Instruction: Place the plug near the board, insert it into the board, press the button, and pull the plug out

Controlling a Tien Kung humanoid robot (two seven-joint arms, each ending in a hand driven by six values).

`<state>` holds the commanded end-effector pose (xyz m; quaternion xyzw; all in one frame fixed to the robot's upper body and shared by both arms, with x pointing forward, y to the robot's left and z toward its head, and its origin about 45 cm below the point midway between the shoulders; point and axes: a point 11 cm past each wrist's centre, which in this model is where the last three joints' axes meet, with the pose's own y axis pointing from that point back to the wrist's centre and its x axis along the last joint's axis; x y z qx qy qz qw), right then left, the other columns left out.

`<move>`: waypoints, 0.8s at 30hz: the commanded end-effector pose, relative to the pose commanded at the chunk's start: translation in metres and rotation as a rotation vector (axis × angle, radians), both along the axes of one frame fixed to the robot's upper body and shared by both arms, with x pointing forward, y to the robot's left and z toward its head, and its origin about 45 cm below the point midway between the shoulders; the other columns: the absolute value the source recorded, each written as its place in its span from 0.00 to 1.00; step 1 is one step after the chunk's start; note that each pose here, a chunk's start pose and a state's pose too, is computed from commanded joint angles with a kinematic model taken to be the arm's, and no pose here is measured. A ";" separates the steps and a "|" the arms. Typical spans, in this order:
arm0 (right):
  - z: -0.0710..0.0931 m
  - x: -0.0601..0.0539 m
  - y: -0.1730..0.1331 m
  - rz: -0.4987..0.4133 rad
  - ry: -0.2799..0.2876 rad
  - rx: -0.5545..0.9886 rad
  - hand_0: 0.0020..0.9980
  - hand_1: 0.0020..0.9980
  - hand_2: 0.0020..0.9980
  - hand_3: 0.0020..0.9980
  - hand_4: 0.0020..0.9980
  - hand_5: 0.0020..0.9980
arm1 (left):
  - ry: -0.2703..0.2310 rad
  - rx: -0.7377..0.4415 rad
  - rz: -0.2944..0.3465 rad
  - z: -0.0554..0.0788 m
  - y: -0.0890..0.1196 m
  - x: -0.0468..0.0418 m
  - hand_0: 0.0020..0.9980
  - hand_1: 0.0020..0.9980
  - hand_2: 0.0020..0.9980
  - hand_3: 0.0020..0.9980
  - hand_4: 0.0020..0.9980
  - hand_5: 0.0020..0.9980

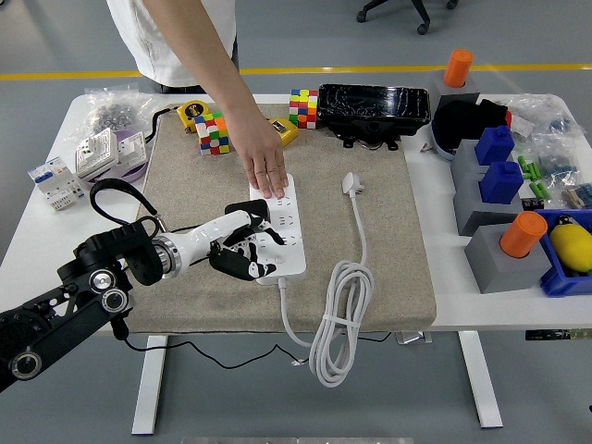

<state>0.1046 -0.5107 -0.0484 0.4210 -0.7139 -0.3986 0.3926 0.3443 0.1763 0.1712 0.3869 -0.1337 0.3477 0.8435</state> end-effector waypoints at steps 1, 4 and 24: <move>0.000 0.000 0.000 0.001 0.000 0.000 0.74 0.71 0.72 0.72 1.00 0.66 | 0.007 0.007 -0.003 -0.002 -0.001 -0.0006 0.12 0.05 0.15 0.80 0.65 0.00; 0.001 0.001 -0.001 0.003 0.000 0.000 0.74 0.71 0.72 0.72 1.00 0.66 | 0.012 0.025 -0.008 -0.005 -0.003 -0.0009 0.12 0.05 0.15 0.80 0.65 0.00; 0.001 0.001 -0.002 0.007 0.000 -0.004 0.74 0.72 0.72 0.73 1.00 0.66 | 0.059 0.104 -0.009 -0.023 0.003 -0.0023 0.10 0.05 0.15 0.78 0.64 0.00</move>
